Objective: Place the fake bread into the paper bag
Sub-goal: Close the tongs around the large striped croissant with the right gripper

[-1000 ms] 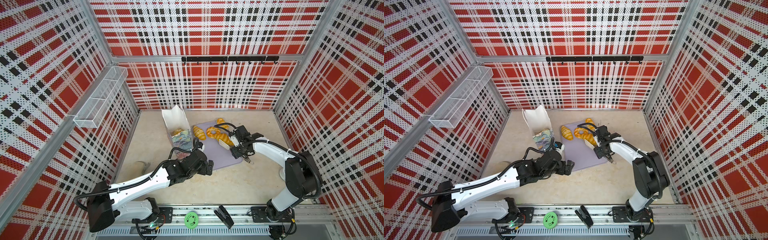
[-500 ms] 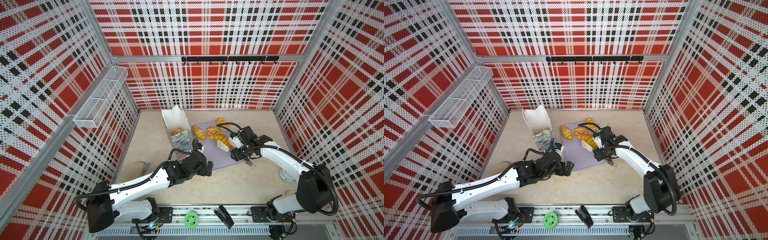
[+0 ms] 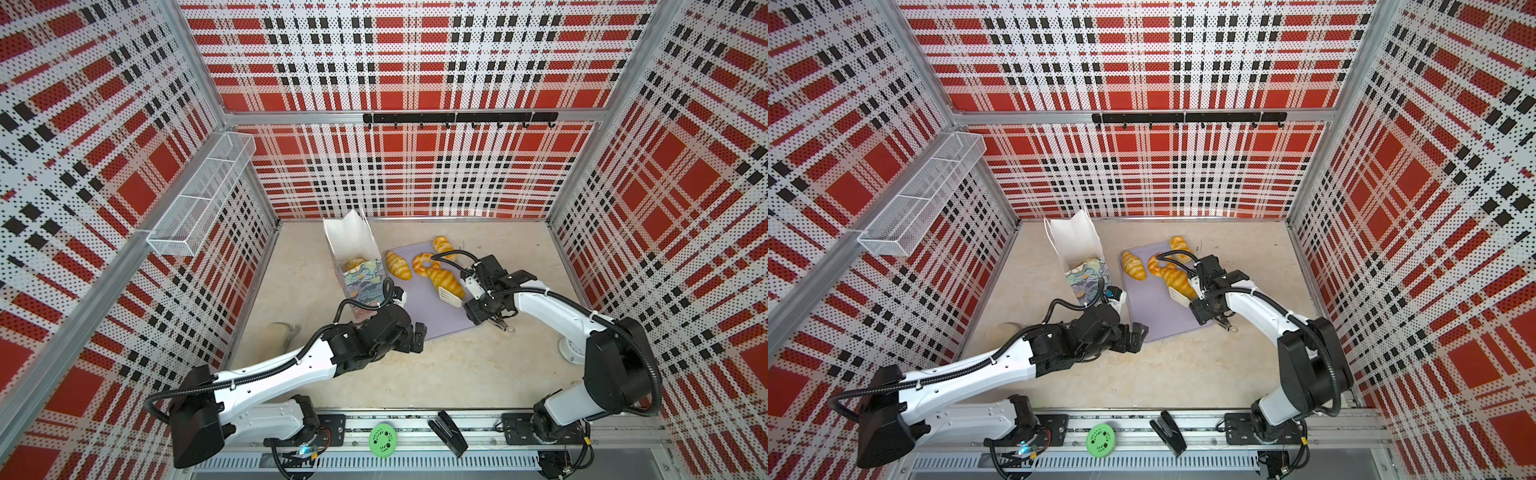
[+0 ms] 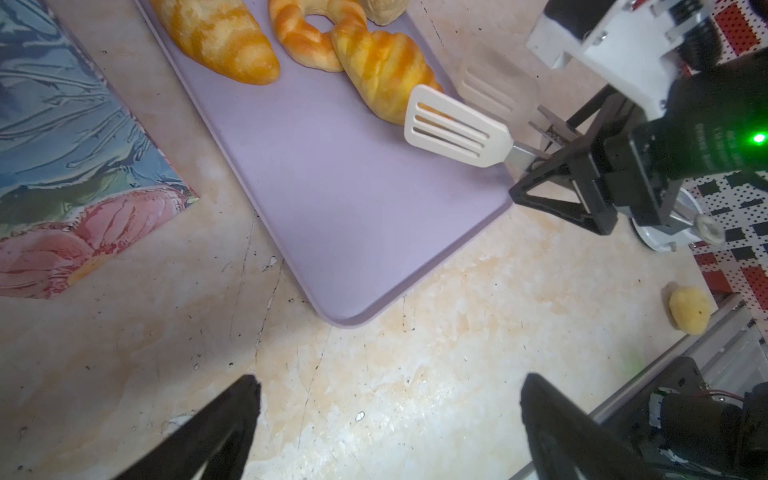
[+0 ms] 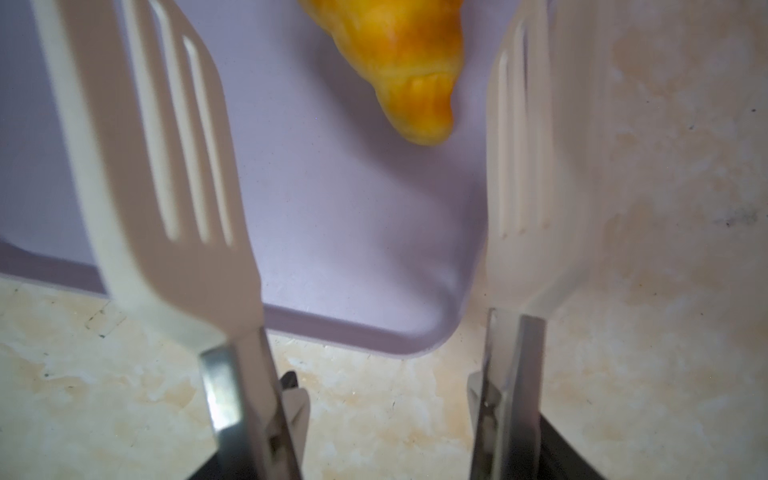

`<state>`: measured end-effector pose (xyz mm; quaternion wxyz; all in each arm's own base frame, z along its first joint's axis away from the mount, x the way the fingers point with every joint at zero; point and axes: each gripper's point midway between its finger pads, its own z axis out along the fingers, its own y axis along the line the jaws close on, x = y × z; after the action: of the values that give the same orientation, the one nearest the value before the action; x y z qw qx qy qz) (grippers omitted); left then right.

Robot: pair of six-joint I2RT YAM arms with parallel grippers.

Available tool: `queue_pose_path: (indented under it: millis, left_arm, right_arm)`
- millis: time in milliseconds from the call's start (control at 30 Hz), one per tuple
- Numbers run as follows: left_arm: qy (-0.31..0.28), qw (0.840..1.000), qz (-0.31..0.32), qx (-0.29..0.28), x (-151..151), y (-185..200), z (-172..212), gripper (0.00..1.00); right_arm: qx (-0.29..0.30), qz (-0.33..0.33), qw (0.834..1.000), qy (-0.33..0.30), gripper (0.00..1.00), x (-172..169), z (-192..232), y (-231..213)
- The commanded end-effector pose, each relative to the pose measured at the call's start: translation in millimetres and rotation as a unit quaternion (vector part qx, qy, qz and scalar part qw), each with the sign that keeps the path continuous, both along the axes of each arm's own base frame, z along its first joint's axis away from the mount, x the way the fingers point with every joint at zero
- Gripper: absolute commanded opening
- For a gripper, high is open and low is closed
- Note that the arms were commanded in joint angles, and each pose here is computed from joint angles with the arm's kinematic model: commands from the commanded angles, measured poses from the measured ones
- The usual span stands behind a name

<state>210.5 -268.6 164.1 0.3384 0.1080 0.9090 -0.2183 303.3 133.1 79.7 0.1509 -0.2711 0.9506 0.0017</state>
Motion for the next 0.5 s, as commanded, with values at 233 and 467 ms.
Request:
queue_pose_path:
  millis: [233, 467]
  left_arm:
    - [-0.011, 1.0, 0.017, -0.011, 0.5, 3.4, 5.5, 0.99]
    - [-0.011, 1.0, 0.019, -0.01, 0.8, 3.7, 4.2, 0.99]
  right_arm:
    - [-0.045, 0.018, 0.998, -0.051, 0.71, 39.8, -1.3, -1.0]
    - [-0.039, 0.029, 0.997, -0.052, 0.7, 49.9, -5.5, 7.3]
